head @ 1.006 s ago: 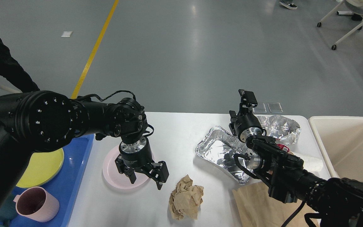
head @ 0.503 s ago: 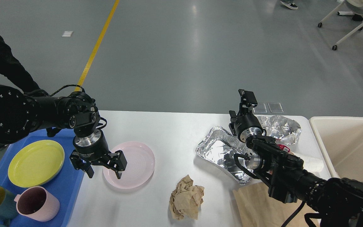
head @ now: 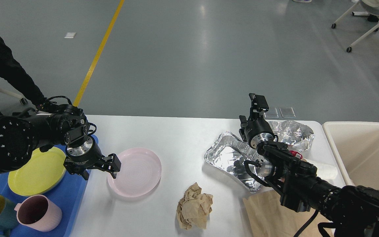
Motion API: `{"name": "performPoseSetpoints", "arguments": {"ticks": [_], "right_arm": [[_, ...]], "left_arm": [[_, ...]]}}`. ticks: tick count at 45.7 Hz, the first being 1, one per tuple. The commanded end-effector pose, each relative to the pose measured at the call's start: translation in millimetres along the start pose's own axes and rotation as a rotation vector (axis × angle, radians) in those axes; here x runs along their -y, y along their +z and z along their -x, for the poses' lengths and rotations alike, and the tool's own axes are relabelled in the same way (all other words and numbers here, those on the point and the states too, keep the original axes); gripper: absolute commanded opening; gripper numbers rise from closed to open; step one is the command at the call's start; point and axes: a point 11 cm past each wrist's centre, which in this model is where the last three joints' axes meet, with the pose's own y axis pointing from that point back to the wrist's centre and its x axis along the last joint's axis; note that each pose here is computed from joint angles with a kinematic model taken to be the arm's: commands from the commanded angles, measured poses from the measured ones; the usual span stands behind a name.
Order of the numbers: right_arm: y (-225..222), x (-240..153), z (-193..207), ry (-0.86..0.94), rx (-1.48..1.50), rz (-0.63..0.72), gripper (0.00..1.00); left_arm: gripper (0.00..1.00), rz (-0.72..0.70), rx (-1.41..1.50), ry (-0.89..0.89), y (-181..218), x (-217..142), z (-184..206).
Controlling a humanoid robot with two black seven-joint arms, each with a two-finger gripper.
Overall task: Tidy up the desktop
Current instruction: 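Grasp the pink plate rim with the left gripper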
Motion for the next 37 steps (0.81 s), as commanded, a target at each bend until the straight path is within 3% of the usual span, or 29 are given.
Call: {"name": "performPoseSetpoints", "arguments": {"ticks": [1, 22, 37], "right_arm": [[0, 0, 0, 0.0, 0.0, 0.0, 1.0], [0, 0, 0, 0.0, 0.0, 0.0, 1.0], [0, 0, 0, 0.0, 0.0, 0.0, 1.0]], "left_arm": [[0.93, -0.006, -0.008, 0.034, -5, 5, -3], [0.91, 0.008, 0.003, 0.127, 3, 23, -6], [0.77, 0.006, 0.004, 0.107, 3, 34, 2]]}}
